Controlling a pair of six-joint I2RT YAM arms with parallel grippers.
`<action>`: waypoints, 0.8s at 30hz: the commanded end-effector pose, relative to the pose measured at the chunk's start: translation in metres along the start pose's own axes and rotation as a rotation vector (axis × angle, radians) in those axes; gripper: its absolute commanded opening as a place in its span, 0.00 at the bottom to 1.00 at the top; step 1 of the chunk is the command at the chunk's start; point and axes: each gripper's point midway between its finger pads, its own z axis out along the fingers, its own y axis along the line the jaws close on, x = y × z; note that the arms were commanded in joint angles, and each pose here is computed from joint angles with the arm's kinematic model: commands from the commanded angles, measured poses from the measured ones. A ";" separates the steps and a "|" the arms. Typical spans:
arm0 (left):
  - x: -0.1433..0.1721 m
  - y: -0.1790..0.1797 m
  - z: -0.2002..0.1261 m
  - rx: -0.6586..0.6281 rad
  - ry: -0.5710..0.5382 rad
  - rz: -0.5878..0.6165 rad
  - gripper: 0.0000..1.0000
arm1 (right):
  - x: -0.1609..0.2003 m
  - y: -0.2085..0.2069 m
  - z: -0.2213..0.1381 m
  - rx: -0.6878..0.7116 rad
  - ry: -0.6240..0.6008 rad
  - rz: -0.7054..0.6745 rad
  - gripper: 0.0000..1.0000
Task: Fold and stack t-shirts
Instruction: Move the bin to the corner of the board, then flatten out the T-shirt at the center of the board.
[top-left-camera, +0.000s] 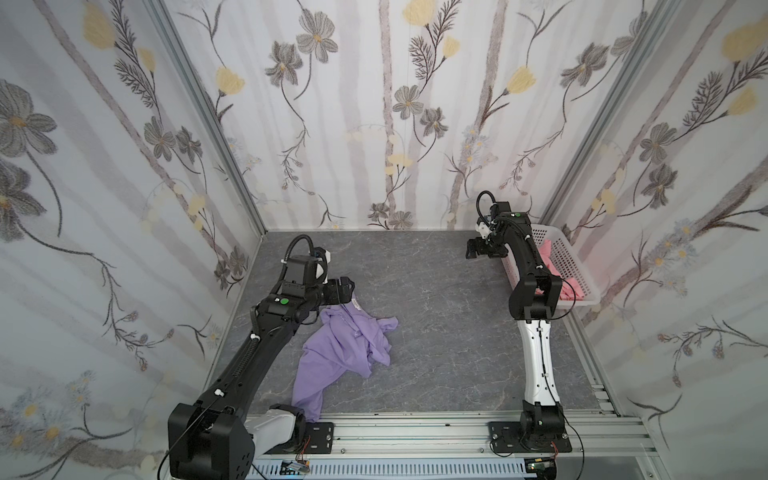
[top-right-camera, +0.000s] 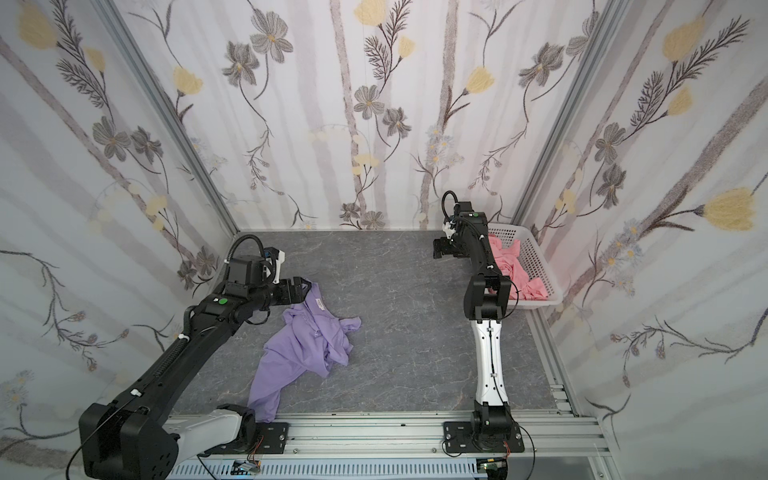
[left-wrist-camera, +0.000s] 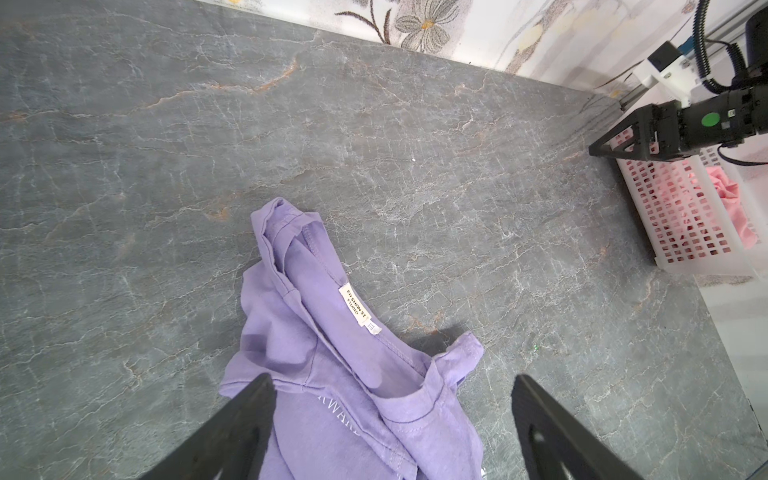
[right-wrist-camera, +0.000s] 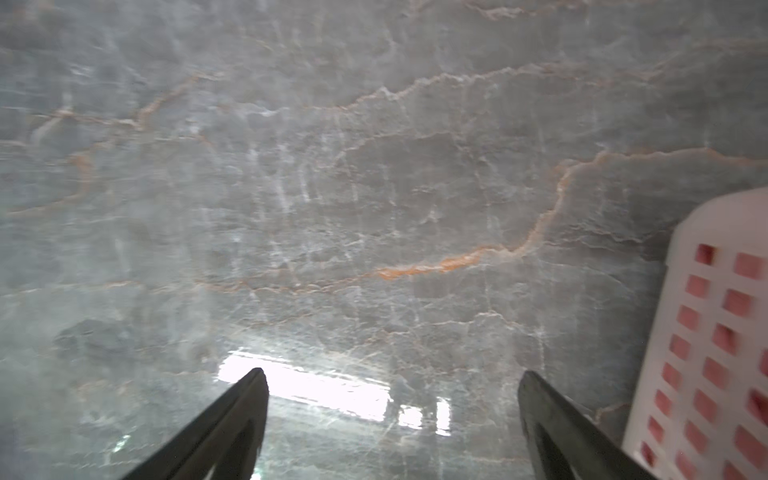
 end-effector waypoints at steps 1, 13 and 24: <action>-0.007 -0.005 0.002 0.018 -0.025 -0.006 0.91 | -0.040 0.035 -0.066 -0.127 -0.185 -0.007 0.93; 0.000 -0.001 0.013 0.010 -0.008 0.023 0.92 | 0.059 0.150 -0.112 -0.214 -0.007 -0.215 0.94; 0.001 0.028 0.014 -0.158 0.017 0.034 0.96 | 0.199 0.281 -0.049 -0.365 0.225 -0.435 0.93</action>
